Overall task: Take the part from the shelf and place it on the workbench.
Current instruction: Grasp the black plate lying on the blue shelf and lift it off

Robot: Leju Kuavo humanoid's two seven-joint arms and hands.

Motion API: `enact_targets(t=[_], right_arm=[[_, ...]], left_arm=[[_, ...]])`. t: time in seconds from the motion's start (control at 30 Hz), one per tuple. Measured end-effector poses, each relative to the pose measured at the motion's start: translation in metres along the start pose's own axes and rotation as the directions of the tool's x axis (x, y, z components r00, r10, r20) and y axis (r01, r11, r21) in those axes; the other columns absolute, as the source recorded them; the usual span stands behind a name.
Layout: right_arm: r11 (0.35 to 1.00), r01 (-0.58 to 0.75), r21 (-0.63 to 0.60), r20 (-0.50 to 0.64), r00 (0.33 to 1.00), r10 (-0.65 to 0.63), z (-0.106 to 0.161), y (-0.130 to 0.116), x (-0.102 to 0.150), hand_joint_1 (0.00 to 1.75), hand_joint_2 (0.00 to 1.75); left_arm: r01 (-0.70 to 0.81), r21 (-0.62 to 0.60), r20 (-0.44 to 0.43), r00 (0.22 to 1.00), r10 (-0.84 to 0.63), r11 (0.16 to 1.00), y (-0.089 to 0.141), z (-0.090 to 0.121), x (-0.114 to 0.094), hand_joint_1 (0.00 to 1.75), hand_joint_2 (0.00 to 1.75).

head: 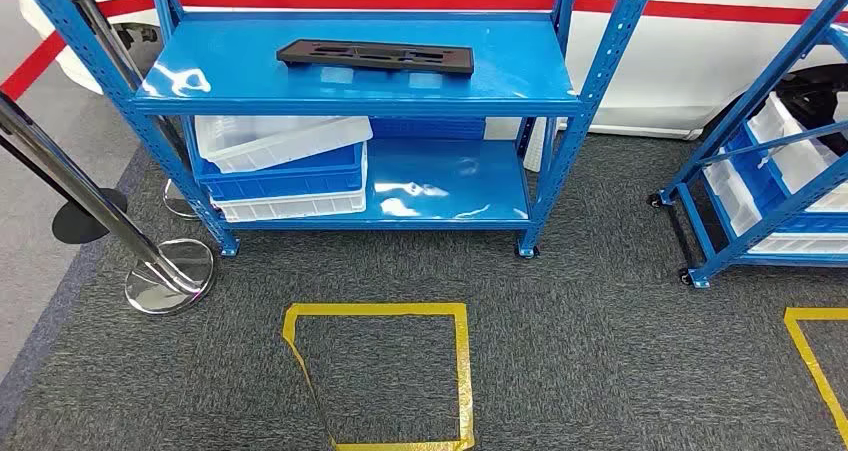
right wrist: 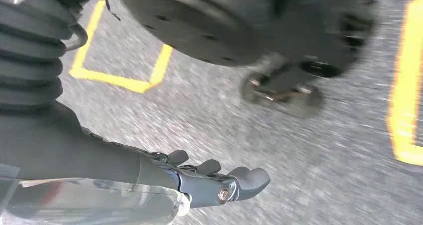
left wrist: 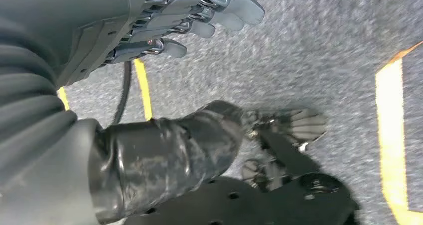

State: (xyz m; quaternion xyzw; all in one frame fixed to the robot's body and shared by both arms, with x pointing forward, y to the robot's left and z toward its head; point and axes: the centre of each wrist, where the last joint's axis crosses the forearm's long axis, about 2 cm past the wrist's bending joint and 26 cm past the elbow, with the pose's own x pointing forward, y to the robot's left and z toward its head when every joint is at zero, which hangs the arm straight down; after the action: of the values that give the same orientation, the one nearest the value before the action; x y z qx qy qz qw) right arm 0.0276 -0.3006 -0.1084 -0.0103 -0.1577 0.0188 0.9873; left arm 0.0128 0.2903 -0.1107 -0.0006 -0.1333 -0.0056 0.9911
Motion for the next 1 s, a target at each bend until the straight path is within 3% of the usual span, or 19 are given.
enact_targets(t=[0.47,0.6,1.0], right_arm=[[0.995,-0.060,-0.085,0.196,0.978,0.076,-0.010,-0.034,0.049,0.00,1.75],[0.992,-0.041,-0.121,0.237,0.969,0.069,-0.010,-0.048,0.056,0.00,0.00],[0.973,0.009,-0.229,0.335,0.939,0.070,-0.009,-0.083,0.068,0.00,0.00]], left_arm=[[-0.053,0.017,0.166,0.985,0.049,0.998,0.003,-0.007,0.040,0.00,1.75],[-0.088,0.044,0.201,0.977,0.077,0.995,0.010,-0.007,0.045,0.00,0.00],[-0.191,0.138,0.248,0.957,0.152,0.972,0.027,-0.009,0.058,0.00,0.00]])
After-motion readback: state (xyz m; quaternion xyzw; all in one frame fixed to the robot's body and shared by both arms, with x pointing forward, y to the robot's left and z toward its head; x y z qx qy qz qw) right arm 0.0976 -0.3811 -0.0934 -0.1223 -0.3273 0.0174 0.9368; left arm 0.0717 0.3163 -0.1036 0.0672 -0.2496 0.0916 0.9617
